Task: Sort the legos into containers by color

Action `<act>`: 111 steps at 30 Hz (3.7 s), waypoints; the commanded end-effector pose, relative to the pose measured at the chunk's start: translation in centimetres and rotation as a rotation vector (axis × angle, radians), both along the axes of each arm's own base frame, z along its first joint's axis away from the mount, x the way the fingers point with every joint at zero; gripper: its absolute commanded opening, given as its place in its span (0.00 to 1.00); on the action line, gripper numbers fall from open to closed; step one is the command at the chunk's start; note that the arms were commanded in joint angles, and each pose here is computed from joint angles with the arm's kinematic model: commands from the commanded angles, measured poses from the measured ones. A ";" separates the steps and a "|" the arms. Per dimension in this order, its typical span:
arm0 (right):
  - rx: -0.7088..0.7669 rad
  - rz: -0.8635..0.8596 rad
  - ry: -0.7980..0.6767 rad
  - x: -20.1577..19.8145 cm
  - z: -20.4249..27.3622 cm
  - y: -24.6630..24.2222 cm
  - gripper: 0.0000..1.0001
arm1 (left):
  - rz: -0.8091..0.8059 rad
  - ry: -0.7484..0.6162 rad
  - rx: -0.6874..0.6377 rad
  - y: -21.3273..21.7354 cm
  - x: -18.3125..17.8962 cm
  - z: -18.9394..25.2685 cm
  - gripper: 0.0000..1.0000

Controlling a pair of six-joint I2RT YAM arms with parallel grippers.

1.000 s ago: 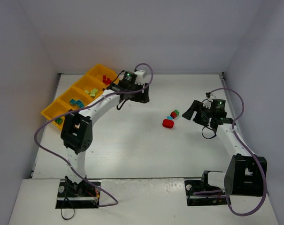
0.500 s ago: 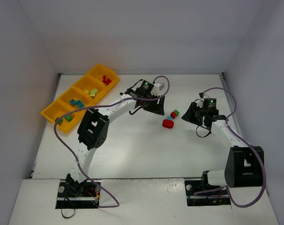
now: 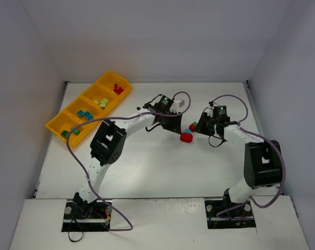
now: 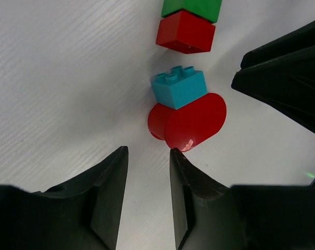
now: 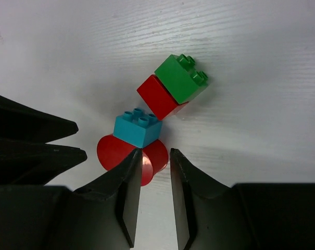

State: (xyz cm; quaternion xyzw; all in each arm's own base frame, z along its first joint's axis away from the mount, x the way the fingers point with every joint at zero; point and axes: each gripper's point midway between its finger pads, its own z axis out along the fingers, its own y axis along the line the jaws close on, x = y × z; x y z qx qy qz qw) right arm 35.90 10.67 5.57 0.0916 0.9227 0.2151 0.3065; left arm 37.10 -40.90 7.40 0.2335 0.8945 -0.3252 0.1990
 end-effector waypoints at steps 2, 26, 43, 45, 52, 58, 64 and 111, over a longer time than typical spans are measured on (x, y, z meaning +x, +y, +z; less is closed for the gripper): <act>0.001 0.052 -0.100 3.2 1.8 1.9 0.26 | -0.016 -0.063 -0.043 -0.5 0.2 2.7 0.32; -0.031 0.769 -0.226 -0.6 1.5 14.9 0.32 | 0.257 -0.038 -0.094 15.2 -1.7 6.7 0.32; -0.216 0.686 -0.351 -1.9 5.3 10.9 1.00 | 0.217 0.014 -0.139 13.9 -0.6 7.0 0.51; -0.226 0.721 -0.344 -2.6 4.7 11.1 1.00 | 0.221 0.012 -0.127 14.1 -0.5 6.9 0.51; -0.334 0.836 -0.298 -2.9 2.2 12.3 1.00 | 0.223 0.026 -0.097 14.4 -0.3 6.8 0.51; -0.406 0.879 -0.229 -3.0 -0.5 12.6 1.00 | 0.215 0.035 -0.084 14.6 -0.6 6.7 0.51; -0.441 0.898 -0.202 -2.8 -1.9 12.5 1.00 | 0.219 0.044 -0.072 14.9 -0.8 6.4 0.51; -0.378 0.863 -0.639 -5.0 8.5 12.3 0.07 | -0.201 0.158 -0.438 5.5 -4.9 12.1 0.72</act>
